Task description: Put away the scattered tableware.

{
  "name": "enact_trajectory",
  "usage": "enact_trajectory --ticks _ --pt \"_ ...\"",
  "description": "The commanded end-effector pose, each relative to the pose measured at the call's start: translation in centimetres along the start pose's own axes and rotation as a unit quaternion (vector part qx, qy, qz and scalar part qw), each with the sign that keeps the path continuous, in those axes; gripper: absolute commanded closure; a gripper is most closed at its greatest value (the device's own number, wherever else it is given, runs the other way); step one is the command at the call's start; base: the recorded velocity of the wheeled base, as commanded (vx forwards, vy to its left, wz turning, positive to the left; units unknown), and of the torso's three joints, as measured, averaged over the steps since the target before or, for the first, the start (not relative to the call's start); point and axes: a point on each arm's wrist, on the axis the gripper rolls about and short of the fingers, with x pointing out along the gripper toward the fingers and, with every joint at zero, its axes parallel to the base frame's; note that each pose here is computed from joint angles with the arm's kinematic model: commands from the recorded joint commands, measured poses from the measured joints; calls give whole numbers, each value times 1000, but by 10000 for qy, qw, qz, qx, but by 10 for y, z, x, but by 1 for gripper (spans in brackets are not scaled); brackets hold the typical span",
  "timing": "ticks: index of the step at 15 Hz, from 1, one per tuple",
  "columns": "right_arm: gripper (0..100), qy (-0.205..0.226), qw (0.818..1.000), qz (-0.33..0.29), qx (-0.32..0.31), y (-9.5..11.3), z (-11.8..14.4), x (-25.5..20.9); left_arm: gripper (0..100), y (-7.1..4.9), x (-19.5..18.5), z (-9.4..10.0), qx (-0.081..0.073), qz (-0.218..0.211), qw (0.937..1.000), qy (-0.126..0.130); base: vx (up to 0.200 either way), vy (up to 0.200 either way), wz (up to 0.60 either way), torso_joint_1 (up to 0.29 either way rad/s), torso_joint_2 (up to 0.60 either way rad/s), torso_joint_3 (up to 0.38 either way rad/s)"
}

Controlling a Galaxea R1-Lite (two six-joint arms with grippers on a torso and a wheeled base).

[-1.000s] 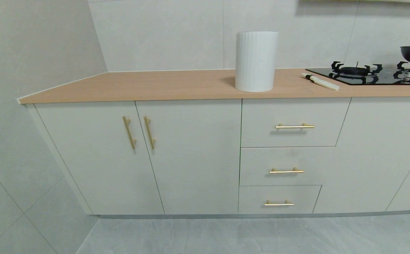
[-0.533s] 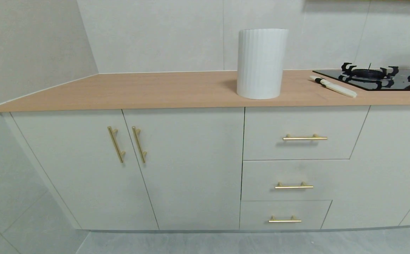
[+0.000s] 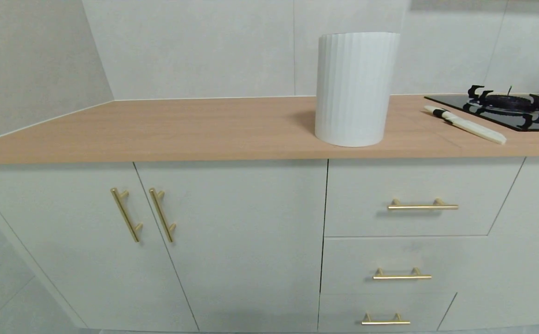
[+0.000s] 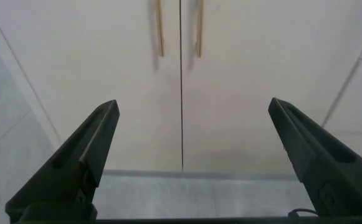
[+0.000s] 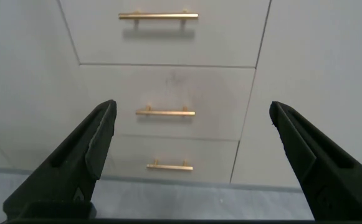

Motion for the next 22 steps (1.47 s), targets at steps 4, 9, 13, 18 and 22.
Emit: enact_trajectory --ticks 4,9,13,18,22 --pt "0 8 10000 3 8 0 0 0 0 0 0 0 -1 5 10000 2 200 0 0 1 0 -1" --pt "0 8 10000 3 -8 0 0 0 0 0 0 0 -1 5 10000 -6 160 0 0 0 1 3" --pt "0 8 10000 3 -8 0 0 0 0 0 0 0 -9 5 10000 9 0 0 0 0 0 0" --pt "0 8 10000 3 -15 0 0 0 0 0 0 0 -9 5 10000 1 0 0 -120 0 0 0" --pt "0 8 10000 3 -15 0 0 0 0 0 0 0 -9 5 10000 1 0 0 0 0 0 0"
